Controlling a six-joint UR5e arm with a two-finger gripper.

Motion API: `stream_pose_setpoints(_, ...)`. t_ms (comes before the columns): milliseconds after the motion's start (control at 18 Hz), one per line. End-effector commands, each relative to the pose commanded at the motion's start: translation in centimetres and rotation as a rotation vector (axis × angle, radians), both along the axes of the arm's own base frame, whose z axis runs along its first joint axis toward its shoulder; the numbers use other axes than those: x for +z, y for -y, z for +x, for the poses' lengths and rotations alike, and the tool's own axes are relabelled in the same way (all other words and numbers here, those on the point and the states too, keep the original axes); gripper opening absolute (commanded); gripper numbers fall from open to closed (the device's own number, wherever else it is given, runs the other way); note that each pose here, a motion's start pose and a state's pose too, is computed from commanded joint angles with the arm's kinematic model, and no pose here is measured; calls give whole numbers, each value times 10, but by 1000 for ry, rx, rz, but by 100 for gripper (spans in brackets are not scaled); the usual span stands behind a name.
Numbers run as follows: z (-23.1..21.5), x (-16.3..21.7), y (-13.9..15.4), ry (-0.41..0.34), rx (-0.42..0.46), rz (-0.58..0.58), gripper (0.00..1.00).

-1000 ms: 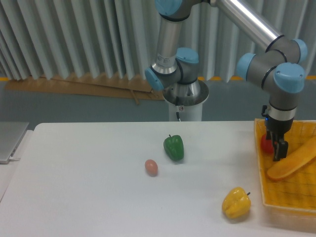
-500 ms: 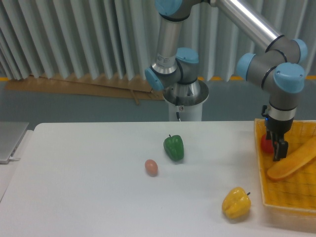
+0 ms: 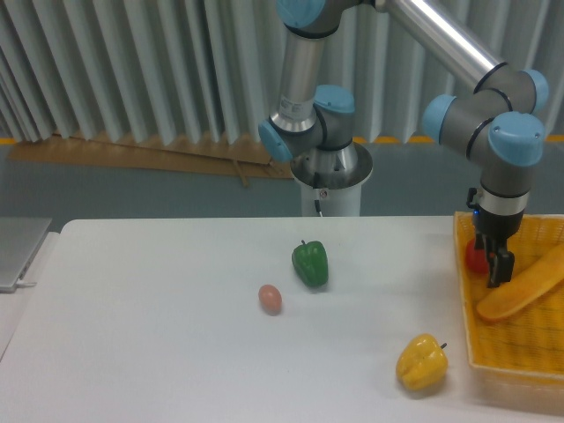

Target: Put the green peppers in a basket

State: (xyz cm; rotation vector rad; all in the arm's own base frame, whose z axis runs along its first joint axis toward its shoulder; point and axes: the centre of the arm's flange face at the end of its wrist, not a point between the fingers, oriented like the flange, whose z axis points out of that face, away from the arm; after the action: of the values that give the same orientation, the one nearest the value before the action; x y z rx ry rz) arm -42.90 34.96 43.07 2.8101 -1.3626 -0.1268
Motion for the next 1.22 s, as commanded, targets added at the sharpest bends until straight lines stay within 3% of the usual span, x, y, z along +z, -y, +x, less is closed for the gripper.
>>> stream_pose_setpoints(1222,-4,-3,-1,1,14,2,100)
